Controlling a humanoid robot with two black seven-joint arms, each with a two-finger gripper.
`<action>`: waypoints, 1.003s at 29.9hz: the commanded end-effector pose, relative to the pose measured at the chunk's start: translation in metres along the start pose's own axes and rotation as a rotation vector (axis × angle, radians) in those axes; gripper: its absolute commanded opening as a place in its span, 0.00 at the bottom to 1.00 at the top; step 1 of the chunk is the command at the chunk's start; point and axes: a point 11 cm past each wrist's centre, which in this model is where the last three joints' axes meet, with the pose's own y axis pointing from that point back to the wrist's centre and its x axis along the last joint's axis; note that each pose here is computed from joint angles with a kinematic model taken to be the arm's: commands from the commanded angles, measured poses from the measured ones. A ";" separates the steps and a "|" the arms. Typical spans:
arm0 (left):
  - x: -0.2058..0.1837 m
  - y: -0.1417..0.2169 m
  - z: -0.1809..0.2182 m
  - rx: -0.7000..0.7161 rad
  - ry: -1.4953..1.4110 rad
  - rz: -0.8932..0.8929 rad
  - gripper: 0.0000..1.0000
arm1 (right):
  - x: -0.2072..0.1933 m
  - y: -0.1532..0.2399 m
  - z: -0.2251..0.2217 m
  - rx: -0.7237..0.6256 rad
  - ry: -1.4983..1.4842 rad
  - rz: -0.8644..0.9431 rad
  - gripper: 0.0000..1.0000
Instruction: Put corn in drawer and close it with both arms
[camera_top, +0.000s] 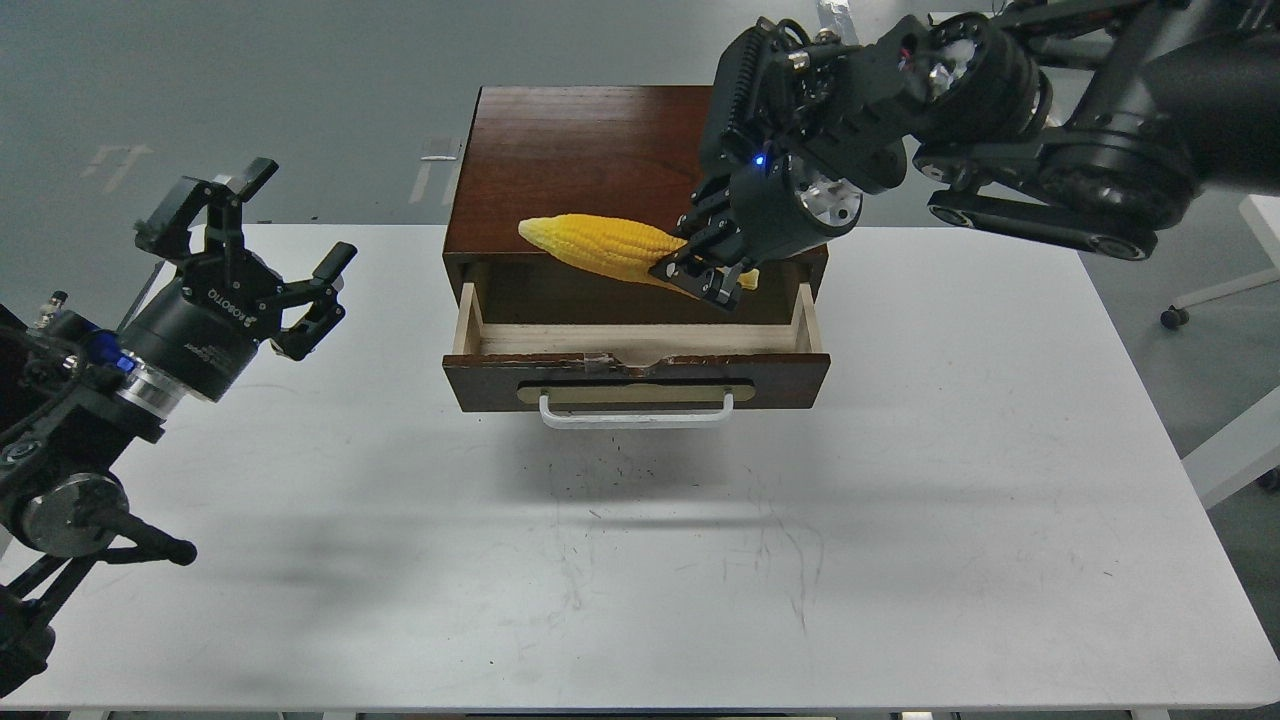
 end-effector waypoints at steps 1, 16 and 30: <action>0.000 0.000 0.001 -0.005 0.000 0.001 1.00 | -0.007 -0.014 -0.006 0.019 -0.002 -0.012 0.06; 0.001 0.000 0.001 -0.003 -0.001 0.002 1.00 | -0.017 -0.031 -0.012 0.038 -0.020 -0.023 0.50; 0.001 0.000 0.002 -0.003 -0.002 0.002 1.00 | -0.008 -0.021 -0.006 0.022 -0.033 0.010 0.80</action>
